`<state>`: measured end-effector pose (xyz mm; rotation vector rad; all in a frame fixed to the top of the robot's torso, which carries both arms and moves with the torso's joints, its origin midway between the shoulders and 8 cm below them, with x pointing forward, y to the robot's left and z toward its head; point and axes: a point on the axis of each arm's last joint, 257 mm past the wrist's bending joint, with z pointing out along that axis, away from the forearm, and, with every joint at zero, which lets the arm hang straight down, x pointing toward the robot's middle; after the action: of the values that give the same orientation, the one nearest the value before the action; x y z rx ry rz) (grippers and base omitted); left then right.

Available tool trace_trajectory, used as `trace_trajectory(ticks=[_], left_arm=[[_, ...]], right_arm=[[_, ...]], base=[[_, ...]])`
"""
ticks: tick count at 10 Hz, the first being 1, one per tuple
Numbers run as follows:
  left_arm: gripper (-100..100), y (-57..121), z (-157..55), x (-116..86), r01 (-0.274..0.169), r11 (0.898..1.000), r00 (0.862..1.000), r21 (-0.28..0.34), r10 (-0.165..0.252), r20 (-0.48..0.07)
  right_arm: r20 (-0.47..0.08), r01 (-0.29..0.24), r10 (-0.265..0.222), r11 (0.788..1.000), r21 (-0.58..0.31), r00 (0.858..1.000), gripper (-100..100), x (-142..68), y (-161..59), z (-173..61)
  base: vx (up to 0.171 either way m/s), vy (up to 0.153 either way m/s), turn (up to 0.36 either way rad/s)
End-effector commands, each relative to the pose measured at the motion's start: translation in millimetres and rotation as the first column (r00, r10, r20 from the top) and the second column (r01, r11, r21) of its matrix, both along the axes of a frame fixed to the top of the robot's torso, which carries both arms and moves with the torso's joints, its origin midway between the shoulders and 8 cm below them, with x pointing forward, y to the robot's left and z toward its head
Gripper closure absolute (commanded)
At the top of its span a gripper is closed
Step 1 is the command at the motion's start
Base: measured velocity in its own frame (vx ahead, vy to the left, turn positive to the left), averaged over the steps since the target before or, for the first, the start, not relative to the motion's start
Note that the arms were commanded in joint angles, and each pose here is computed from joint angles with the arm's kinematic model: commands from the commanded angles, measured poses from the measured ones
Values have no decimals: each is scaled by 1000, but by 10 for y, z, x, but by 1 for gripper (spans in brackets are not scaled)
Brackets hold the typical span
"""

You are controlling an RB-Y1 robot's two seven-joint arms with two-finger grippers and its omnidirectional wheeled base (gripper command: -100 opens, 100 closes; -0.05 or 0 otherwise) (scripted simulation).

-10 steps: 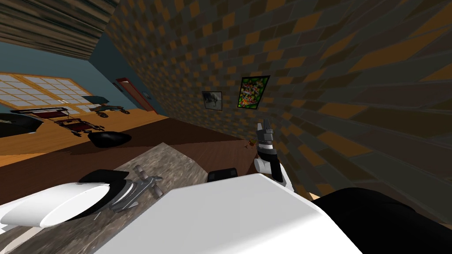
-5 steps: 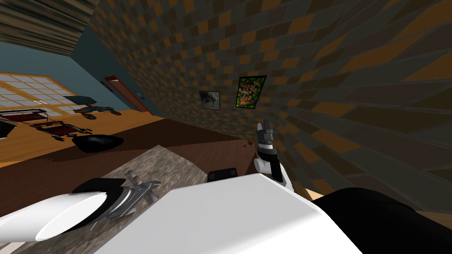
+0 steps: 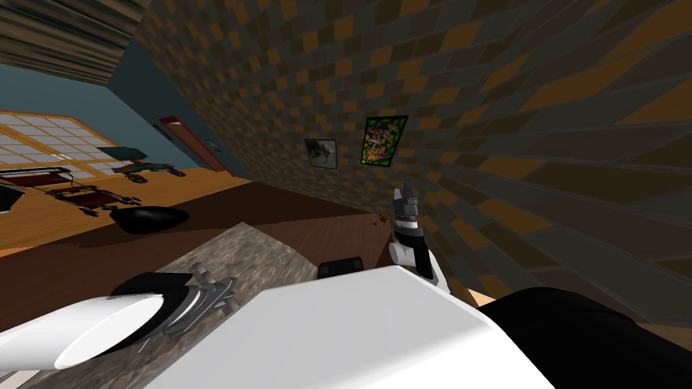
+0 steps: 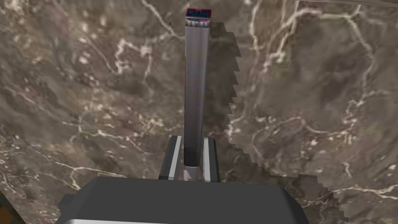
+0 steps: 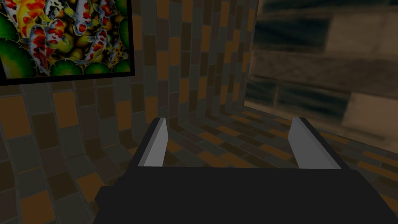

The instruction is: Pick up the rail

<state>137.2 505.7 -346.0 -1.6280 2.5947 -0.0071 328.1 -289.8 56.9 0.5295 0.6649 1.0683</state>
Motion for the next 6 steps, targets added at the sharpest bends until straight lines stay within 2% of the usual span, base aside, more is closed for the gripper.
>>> trace_trajectory(ticks=[1, 2, 4, 5, 6], left_arm=[[0, 0, 0, 0, 0, 1000, 1000, 0, 0, 0], [100, -27, 97, 95, 12, 1000, 1000, 1, -12, -1], [100, -72, 223, 201, 31, 1000, 1000, 1, -31, -3], [100, -58, 182, 173, 25, 1000, 1000, 1, -25, -1], [0, -59, 190, 179, 25, 1000, 1000, 1, -25, -2]], right_arm=[[0, 0, 0, 1000, 0, 1000, 0, 0, 0, 0], [0, 0, 0, 1000, 0, 1000, 0, 0, 0, 0], [0, 0, 0, 1000, 0, 1000, 0, 0, 0, 0], [0, 0, 0, 1000, 0, 1000, 0, 0, 0, 0], [0, 0, 0, 1000, 0, 1000, 0, 0, 0, 0]], base=[[0, 0, 0], [-9, -1, 125], [-15, -2, 124], [-6, -2, 7], [0, 0, 0]])
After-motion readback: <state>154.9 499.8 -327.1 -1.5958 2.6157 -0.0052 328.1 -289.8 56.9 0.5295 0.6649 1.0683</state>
